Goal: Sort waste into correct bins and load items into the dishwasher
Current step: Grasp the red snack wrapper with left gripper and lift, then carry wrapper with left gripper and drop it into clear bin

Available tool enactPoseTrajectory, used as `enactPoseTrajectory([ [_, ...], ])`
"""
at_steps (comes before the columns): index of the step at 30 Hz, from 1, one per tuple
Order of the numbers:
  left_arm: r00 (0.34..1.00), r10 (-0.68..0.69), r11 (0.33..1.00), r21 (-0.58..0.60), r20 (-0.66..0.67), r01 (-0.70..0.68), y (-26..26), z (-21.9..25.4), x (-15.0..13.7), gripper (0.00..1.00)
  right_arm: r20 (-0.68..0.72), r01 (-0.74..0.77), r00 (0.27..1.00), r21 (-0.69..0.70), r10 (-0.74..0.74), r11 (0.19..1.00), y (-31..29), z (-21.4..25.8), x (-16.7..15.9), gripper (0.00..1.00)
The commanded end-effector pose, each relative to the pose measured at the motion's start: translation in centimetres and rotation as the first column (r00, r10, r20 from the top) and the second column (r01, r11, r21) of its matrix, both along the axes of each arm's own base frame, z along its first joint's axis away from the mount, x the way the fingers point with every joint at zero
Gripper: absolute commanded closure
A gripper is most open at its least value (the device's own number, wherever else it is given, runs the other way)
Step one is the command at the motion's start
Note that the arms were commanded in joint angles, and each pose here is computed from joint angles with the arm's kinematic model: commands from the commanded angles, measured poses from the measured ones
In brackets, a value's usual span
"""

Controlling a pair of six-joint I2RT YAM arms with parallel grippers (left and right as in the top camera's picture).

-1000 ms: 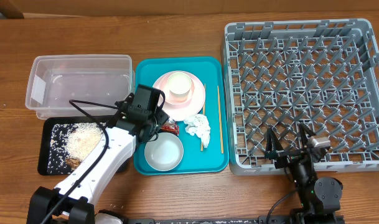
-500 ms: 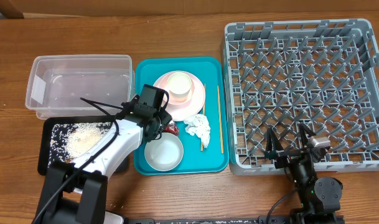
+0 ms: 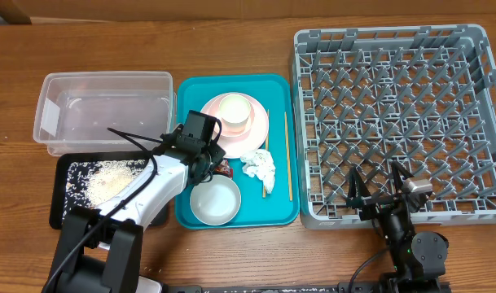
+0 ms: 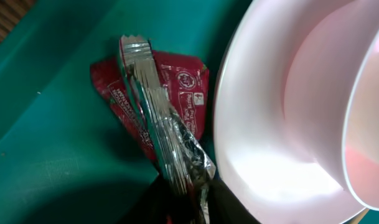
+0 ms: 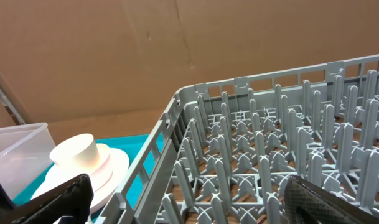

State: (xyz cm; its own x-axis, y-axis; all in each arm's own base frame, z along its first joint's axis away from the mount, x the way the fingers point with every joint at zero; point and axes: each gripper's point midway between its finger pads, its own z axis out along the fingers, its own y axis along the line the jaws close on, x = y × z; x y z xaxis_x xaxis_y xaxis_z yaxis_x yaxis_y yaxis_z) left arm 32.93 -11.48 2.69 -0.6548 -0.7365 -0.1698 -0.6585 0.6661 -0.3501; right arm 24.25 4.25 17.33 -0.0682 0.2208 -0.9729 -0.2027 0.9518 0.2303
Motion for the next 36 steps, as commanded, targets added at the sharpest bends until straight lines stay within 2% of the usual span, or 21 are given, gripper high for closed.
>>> enactPoseTrajectory([
  [1,0.999,-0.014,1.000,-0.012,0.046,0.014,-0.2,1.5,0.6,0.81,0.006,0.005,1.000,-0.003,-0.005,1.000,-0.1,-0.1,0.0,0.00],
  [4,0.998,-0.020,1.000,-0.016,0.067,0.022,-0.3,2.3,0.8,0.85,0.006,0.005,1.000,-0.003,-0.005,1.000,-0.1,-0.1,0.0,0.00],
  [9,0.993,-0.019,0.999,-0.033,0.118,0.023,-0.4,4.2,1.0,0.86,0.006,0.005,1.000,-0.003,-0.005,1.000,-0.1,-0.1,0.0,0.00],
  [21,0.934,0.000,0.999,-0.045,0.357,0.017,1.4,12.6,2.3,0.88,0.006,0.005,1.000,-0.003,-0.005,1.000,-0.1,-0.1,0.0,0.00],
  [28,0.886,0.138,0.990,-0.046,0.442,-0.131,7.5,15.8,3.5,0.88,0.006,0.005,1.000,-0.003,-0.005,1.000,-0.1,-0.1,0.0,0.00],
  [36,0.808,0.362,0.923,-0.054,0.465,-0.382,17.1,16.4,3.8,0.88,0.006,0.005,1.000,-0.003,-0.005,1.000,-0.1,-0.1,0.0,0.00],
])
